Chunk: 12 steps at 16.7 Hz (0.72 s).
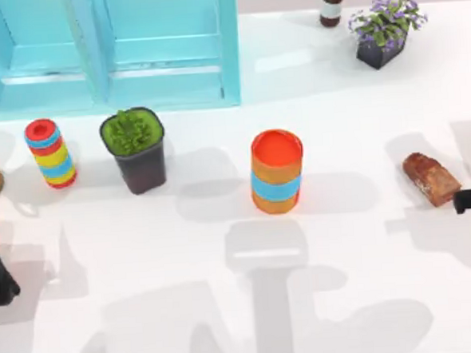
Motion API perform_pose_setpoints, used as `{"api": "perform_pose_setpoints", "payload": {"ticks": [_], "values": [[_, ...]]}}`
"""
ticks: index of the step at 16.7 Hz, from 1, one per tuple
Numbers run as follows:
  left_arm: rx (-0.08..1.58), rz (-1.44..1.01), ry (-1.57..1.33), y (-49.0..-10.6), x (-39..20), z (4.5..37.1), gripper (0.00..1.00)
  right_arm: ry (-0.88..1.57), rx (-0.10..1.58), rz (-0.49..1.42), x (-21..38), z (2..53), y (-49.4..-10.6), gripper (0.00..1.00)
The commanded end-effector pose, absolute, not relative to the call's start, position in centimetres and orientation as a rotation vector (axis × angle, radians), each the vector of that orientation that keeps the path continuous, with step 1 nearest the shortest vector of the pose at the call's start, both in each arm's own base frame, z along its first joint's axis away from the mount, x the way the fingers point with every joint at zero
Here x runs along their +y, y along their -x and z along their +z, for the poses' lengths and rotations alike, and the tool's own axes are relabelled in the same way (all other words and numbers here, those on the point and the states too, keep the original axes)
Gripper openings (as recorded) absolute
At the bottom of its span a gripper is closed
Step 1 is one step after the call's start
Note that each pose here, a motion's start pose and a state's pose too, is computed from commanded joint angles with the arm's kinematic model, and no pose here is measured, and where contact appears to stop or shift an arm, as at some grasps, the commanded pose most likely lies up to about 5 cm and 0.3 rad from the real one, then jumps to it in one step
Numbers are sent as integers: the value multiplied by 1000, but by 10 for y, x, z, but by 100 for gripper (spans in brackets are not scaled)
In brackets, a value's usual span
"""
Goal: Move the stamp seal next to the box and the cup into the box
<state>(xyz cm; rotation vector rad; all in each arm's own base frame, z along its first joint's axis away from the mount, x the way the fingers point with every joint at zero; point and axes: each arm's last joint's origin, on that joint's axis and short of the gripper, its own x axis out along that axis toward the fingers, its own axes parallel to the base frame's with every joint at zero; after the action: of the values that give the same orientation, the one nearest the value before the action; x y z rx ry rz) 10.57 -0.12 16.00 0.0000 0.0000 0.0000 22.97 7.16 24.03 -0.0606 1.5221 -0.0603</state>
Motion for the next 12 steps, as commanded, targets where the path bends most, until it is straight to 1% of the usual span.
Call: {"api": "perform_pose_setpoints", "payload": {"ticks": [3, 5, 9, 12], "values": [[0, 0, 0, -106, -1, 160, 100, 107, 1514, -84, 17, 241, -239, 0], [0, 0, 0, -106, -1, 160, 100, 120, 1540, -89, -29, 240, -240, 0], [0, 0, 0, -106, -1, 160, 100, 70, 1595, -60, -104, 233, -229, 0], [0, 0, 0, -106, -1, 160, 100, 23, 1580, -28, -135, 232, -219, 0]]}}
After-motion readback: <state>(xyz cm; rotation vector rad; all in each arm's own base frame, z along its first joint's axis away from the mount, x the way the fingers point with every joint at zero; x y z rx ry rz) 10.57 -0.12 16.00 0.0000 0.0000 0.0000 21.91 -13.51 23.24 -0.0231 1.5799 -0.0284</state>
